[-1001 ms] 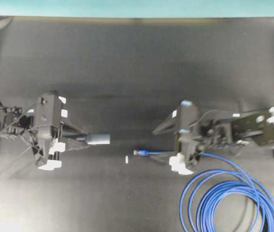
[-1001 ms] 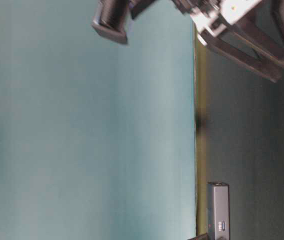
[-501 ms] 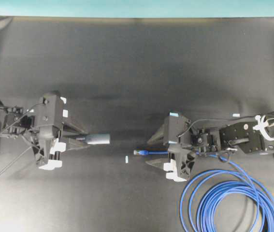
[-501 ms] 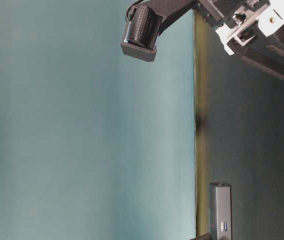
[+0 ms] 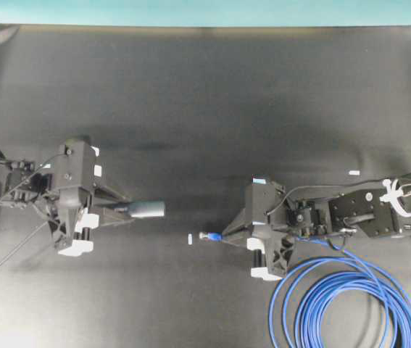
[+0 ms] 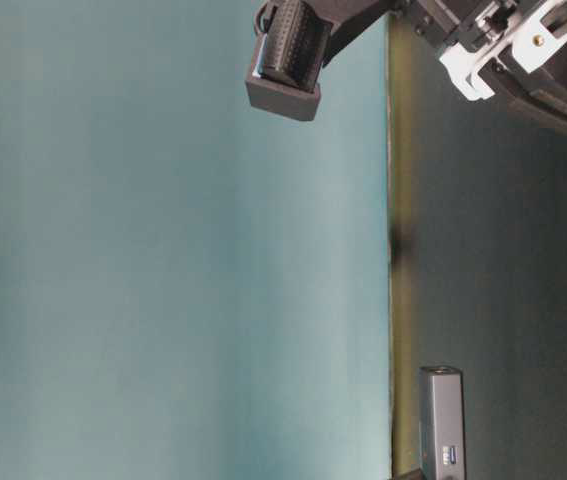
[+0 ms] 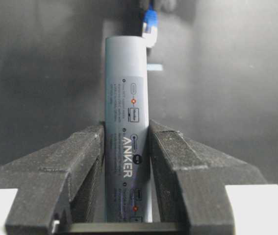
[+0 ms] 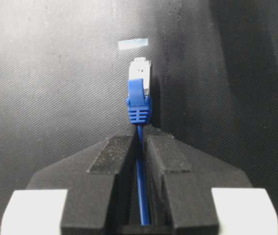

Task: Insert the LAN cable into the hub.
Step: 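Lower the right gripper onto the blue cable's connector and grasp it, then move the blue connector left toward the hub port held by left gripper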

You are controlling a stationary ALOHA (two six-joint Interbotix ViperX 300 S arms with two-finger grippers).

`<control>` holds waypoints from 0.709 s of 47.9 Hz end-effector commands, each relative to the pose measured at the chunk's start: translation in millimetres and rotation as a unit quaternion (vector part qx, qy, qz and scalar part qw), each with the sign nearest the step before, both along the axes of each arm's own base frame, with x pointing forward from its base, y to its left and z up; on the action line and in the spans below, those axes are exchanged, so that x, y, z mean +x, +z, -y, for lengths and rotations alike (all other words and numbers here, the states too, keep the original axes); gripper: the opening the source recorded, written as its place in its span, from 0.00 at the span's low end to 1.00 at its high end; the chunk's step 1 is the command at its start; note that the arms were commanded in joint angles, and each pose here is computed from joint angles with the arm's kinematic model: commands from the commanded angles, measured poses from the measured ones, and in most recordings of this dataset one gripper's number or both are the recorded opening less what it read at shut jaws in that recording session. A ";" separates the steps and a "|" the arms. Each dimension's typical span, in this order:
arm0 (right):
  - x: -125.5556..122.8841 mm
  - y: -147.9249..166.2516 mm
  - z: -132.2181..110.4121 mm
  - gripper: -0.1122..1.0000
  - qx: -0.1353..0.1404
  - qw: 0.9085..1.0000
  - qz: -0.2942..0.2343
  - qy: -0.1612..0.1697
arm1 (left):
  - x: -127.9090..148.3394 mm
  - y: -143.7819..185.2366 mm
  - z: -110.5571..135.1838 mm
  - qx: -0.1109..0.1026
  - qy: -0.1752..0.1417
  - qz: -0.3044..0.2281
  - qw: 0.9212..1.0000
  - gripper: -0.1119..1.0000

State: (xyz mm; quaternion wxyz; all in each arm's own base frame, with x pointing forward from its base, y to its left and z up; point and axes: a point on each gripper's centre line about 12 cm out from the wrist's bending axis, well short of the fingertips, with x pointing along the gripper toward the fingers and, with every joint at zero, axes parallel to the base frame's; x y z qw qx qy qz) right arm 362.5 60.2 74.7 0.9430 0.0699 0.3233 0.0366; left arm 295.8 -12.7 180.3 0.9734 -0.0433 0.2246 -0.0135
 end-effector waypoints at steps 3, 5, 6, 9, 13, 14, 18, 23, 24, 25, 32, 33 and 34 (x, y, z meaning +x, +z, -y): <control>2.4 23.7 -1.1 0.13 0.008 1.000 0.023 -0.001 | 5.8 10.5 1.7 -0.001 -0.003 0.018 1.000 0.35; 2.9 31.3 0.4 0.13 0.008 1.000 0.027 -0.003 | 6.8 11.9 2.2 -0.001 -0.003 0.019 1.000 0.35; 3.2 35.9 0.9 0.13 0.009 1.000 0.030 -0.003 | 7.4 12.6 2.7 -0.001 -0.004 0.019 1.000 0.35; 4.7 51.2 2.7 0.13 0.010 0.999 0.038 -0.005 | 9.1 14.5 3.1 -0.001 -0.005 0.016 1.000 0.35; 7.4 64.8 4.3 0.13 0.011 0.999 0.040 -0.007 | 13.9 16.6 4.5 0.004 -0.008 -0.001 1.000 0.35; 9.1 68.8 4.5 0.13 0.011 0.999 0.039 -0.008 | 15.0 17.1 5.0 0.008 -0.009 -0.005 1.000 0.35; 12.0 76.3 6.5 0.13 0.010 0.999 0.029 -0.010 | 21.3 17.1 6.9 0.018 -0.016 -0.032 0.999 0.35; 15.9 81.4 8.0 0.13 0.008 1.000 0.019 -0.011 | 25.9 11.5 7.8 0.032 -0.023 -0.064 0.997 0.35; 16.7 81.5 7.8 0.13 0.008 1.000 0.017 -0.011 | 27.2 10.9 7.8 0.034 -0.024 -0.068 0.997 0.35; 17.8 82.7 8.2 0.13 0.008 1.000 0.016 -0.011 | 28.8 10.5 7.9 0.037 -0.026 -0.070 0.997 0.35; 24.7 84.2 11.2 0.13 0.004 1.000 0.011 -0.013 | 40.3 12.5 8.6 0.047 -0.032 -0.068 0.996 0.35; 25.7 84.6 11.7 0.13 0.004 1.000 0.012 -0.014 | 42.1 12.6 8.7 0.049 -0.033 -0.068 0.996 0.35; 26.6 85.0 12.2 0.13 0.004 1.000 0.013 -0.014 | 43.3 12.2 8.8 0.049 -0.032 -0.068 0.996 0.35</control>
